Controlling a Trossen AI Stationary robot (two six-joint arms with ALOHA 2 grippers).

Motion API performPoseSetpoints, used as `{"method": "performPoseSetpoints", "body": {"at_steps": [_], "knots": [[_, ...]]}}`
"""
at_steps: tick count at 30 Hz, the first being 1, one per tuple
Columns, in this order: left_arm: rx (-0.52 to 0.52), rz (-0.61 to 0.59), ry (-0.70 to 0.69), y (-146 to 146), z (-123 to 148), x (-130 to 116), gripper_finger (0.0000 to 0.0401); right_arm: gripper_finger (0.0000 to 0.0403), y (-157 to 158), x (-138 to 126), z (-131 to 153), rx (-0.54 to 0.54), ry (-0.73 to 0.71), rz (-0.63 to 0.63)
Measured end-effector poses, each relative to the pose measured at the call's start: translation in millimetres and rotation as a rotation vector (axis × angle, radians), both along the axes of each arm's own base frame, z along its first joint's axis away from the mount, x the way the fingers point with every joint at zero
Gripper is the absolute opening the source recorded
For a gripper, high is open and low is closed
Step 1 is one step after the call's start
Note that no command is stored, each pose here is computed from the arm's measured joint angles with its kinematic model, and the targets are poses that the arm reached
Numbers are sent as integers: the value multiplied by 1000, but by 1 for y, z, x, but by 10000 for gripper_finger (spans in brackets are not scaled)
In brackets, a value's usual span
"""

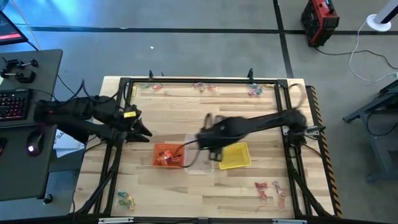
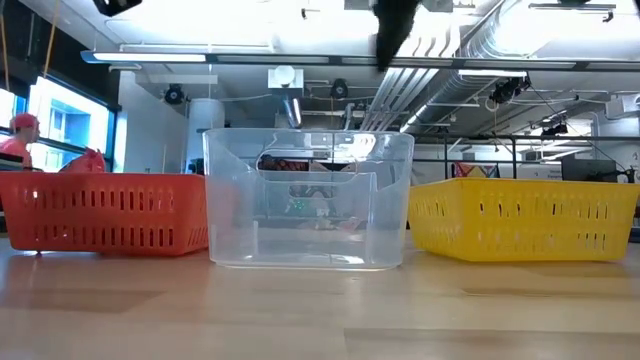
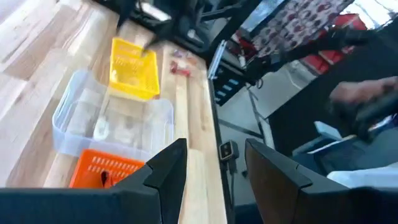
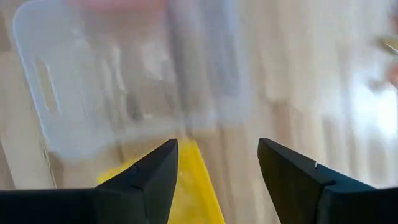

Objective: Sort candy by brand, put in halloween buckets
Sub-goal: Put the yellow candy into the yellow bin

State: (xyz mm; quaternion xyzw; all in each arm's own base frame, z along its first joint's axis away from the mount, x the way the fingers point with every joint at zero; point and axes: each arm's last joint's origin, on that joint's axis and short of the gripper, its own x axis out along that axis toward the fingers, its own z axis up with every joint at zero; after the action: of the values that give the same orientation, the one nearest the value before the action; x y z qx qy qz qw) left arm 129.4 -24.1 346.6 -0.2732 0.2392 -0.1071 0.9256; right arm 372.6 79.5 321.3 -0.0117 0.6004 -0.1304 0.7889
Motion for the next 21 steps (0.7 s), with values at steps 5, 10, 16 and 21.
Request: {"method": "performPoseSetpoints", "body": {"at_steps": [5,10,16,21], "knots": [[1,-57,178,-23,-31,19,154,215,-6,-81,36,24,-147,-262],[-23,-336,523,-75,-85,42,154,215,-9,-140,30,138,-289,-428],[25,-677,772,-164,-113,44,154,215,-3,-174,-1,203,-344,-376],[246,-841,738,-222,-131,33,154,215,3,-183,-25,191,-323,-289]]}}
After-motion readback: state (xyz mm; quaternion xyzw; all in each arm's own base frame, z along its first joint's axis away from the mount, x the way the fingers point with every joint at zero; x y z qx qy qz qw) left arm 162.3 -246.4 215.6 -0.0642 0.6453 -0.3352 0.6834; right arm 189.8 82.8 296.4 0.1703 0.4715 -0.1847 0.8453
